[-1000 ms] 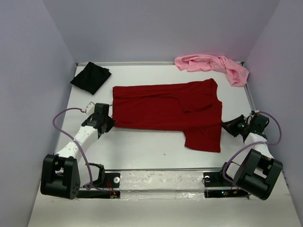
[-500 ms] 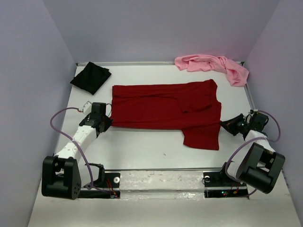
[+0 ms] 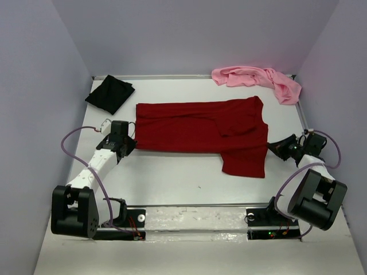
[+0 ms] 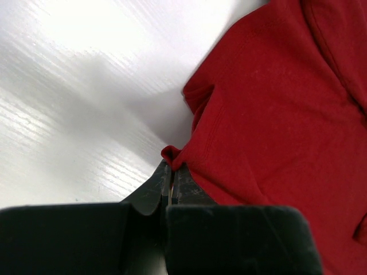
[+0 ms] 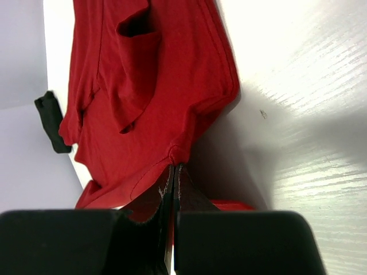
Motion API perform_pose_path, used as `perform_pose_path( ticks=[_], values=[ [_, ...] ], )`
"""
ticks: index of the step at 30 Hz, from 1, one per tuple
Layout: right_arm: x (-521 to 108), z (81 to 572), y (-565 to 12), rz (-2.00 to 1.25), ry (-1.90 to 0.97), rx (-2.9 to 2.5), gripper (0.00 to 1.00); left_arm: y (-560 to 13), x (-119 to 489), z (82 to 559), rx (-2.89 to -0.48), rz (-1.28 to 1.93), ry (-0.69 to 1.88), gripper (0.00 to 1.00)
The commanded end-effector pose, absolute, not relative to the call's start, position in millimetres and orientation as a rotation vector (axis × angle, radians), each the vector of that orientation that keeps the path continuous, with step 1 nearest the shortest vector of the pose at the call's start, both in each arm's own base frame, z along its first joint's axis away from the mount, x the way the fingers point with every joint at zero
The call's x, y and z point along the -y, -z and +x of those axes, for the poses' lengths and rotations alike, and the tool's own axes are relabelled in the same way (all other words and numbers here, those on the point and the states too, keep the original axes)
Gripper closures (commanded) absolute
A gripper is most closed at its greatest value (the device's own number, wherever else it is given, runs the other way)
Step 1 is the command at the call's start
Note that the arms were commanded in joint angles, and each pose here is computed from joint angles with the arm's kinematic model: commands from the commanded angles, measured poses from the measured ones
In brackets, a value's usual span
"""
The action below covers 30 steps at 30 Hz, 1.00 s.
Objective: Fold and stack the t-shirts
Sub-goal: Fold the tshirt
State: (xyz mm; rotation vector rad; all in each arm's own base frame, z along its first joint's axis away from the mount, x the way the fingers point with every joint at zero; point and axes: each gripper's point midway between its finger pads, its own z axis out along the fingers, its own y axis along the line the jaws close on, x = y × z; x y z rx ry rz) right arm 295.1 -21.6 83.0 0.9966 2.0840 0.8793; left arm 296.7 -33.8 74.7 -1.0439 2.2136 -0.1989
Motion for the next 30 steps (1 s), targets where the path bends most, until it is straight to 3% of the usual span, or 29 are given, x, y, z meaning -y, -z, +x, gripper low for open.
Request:
perform_pose_path(
  ticks=[1,13,30],
  values=[
    [31.9,319.6,-110.5,0.905,-0.863,-2.010,1.00,-101.1,29.4,322.1,-2.119,-1.008,0.220,1.00],
    [20.4,349.7,-124.6,0.845,-0.889,-2.010,1.00,-137.9,29.5,347.1,-2.030,-0.940,0.252,1.00],
    [13.6,402.0,-163.9,0.749,-0.875,-1.982,1.00,-145.1,31.8,386.8,-2.013,-0.894,0.237,1.00]
  ],
)
